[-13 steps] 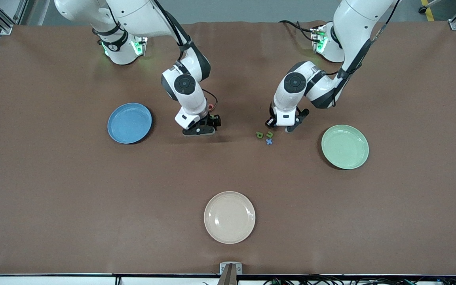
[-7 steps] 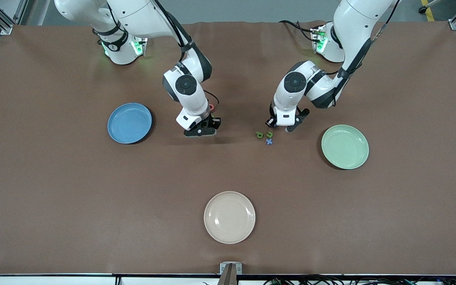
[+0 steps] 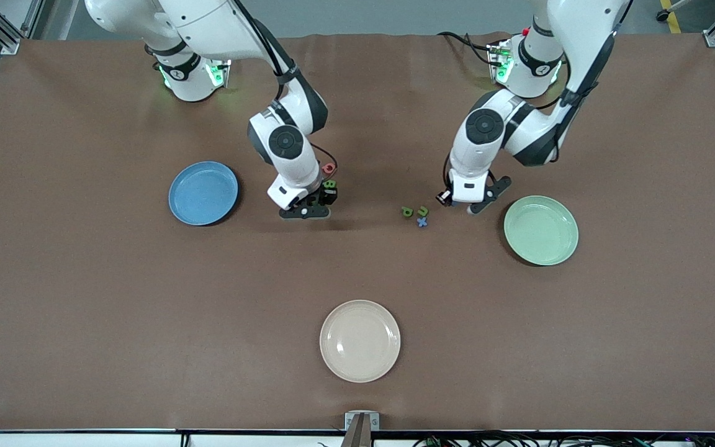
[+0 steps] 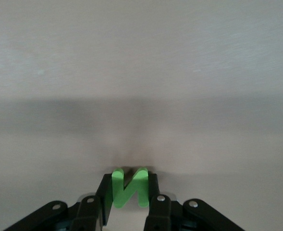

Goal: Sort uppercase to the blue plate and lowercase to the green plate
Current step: 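Lift the blue m with the left gripper while the right gripper lifts the N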

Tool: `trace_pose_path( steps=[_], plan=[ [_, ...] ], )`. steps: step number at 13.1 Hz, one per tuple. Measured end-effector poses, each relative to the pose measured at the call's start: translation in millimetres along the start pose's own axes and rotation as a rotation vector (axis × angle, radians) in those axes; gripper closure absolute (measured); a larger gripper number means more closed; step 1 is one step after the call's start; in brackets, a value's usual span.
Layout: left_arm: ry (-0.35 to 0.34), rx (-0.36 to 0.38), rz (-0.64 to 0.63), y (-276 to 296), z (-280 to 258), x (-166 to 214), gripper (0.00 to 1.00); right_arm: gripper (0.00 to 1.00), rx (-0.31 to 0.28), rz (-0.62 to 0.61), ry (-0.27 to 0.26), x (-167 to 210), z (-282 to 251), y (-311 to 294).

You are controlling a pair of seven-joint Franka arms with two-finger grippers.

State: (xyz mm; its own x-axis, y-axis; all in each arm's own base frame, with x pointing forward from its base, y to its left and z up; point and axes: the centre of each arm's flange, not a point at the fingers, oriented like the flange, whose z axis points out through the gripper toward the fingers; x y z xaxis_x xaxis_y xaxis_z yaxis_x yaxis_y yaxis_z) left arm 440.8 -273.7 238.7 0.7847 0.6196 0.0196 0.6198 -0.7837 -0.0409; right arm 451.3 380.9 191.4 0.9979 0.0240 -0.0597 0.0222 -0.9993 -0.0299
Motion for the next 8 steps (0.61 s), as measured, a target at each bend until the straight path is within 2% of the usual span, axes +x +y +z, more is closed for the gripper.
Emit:
trace_pose_path(
  steps=[2, 6, 8],
  plan=[
    [0.011, 0.003, 0.045, -11.3, -6.9, 23.3, 0.59, 0.67, -0.044, -0.036, -0.066, 15.6, -27.8, 33.7],
    [0.006, 0.02, 0.148, -42.3, -3.5, 68.4, 0.59, 0.67, -0.208, -0.075, -0.17, 30.4, -75.4, 108.0],
    [-0.007, 0.038, 0.198, -62.0, 3.5, 84.9, 0.59, 0.67, -0.245, -0.057, -0.232, 33.6, -82.5, 145.1]
  ],
)
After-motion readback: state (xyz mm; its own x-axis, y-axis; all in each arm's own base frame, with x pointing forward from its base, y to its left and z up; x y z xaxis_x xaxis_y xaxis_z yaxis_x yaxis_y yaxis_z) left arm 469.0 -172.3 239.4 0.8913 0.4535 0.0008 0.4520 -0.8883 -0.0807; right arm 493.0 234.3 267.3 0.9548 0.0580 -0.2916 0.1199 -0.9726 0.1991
